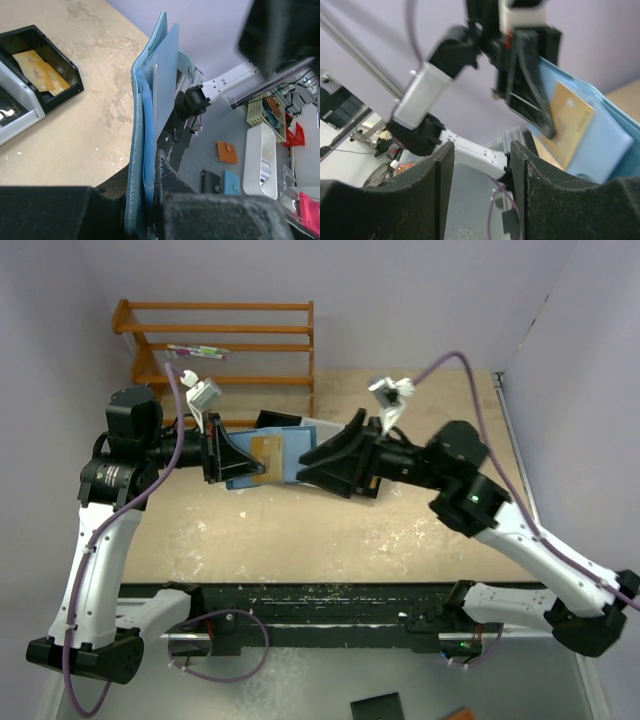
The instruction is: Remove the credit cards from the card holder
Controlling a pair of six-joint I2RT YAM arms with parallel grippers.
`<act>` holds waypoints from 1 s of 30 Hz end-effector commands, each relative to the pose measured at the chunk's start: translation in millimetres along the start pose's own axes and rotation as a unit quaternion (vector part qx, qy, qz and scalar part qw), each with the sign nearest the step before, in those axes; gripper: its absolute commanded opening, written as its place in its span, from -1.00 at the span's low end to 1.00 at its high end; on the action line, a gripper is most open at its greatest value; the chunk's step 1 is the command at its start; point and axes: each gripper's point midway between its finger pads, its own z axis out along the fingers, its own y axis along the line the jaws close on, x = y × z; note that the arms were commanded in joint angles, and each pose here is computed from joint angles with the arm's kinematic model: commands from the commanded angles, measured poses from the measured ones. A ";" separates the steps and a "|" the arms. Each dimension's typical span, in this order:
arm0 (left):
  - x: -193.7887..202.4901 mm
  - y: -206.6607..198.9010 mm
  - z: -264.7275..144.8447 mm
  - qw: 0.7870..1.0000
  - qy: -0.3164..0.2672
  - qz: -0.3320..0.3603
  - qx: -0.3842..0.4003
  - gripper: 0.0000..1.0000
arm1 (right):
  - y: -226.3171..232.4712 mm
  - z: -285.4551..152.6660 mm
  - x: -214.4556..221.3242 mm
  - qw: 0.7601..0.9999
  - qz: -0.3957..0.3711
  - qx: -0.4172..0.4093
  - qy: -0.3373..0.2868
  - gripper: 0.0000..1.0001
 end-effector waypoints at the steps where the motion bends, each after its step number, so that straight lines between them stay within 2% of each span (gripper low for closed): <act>1: -2.2 -26.1 -6.1 0.998 -0.001 0.036 0.053 -1.00 | -15.2 18.2 27.3 0.998 0.032 -0.016 0.042 0.03; 3: 0.2 -36.5 -8.2 0.996 0.004 0.038 0.081 -1.00 | -21.2 20.4 39.3 0.997 0.049 -0.016 0.062 0.01; 10: 4.3 -67.6 -17.4 0.986 0.017 0.030 0.164 -1.00 | -29.1 18.2 48.1 0.997 0.047 -0.009 0.064 0.00; 14: 3.5 -72.2 -19.1 0.984 0.018 0.027 0.176 -1.00 | -24.7 17.1 46.2 0.997 0.039 -0.023 0.056 -0.03; 19: 3.3 -75.5 -20.3 0.982 0.022 0.018 0.187 -1.00 | -17.8 31.5 30.4 0.998 0.029 -0.054 0.033 -0.17; 23: 2.2 -81.9 -23.2 0.981 0.021 0.024 0.192 -1.00 | -18.6 36.1 30.6 0.997 0.034 -0.061 0.032 -0.34; 30: 4.4 -86.1 -25.6 0.979 0.024 0.026 0.199 -0.95 | -11.2 22.4 34.0 0.997 0.039 -0.064 0.029 -0.84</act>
